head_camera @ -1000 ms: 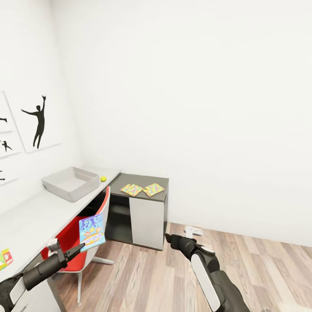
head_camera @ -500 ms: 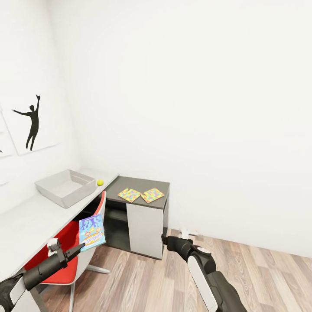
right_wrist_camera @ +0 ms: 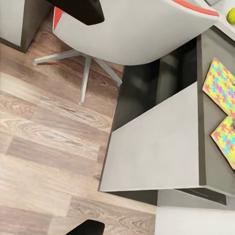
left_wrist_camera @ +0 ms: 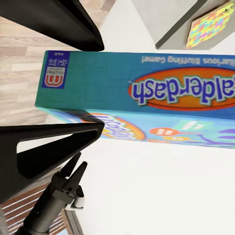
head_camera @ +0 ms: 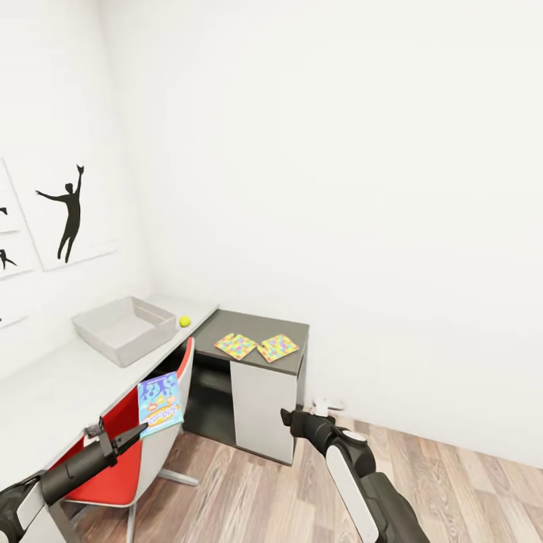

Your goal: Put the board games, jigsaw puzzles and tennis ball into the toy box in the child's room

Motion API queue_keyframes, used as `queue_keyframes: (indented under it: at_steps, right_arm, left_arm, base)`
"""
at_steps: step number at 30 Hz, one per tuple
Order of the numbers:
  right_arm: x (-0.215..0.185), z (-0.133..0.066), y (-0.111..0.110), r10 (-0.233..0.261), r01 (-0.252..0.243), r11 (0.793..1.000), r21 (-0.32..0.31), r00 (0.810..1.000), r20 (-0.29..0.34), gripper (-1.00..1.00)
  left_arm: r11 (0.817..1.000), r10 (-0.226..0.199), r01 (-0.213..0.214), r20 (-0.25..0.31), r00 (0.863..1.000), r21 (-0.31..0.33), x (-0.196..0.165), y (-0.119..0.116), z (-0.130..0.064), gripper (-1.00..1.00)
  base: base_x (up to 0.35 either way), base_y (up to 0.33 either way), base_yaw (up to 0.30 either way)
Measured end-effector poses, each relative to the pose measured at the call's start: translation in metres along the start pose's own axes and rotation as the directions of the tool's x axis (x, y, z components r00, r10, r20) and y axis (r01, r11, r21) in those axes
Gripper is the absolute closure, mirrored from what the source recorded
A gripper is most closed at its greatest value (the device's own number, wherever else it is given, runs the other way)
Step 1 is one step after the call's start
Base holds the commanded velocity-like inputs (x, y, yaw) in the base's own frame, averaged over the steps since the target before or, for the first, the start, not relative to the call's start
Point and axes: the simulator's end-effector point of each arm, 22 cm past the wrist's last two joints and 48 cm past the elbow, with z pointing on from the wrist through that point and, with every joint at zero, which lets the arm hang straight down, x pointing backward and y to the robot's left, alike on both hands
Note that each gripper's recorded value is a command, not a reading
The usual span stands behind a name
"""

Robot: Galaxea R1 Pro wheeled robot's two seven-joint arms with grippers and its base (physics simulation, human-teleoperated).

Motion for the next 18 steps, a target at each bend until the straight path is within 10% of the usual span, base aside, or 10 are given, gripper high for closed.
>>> queue_keyframes:
  at_steps: [18]
  right_arm:
    - [-0.0031,0.0002,0.0037,-0.004,0.004,1.000,-0.006,1.000,0.018,-1.00]
  left_arm:
    - [1.000,-0.002,0.002,0.012,1.000,0.003,-0.0037,-0.0006,-0.0020,1.00]
  base:
    - [0.009,0.000,0.198]
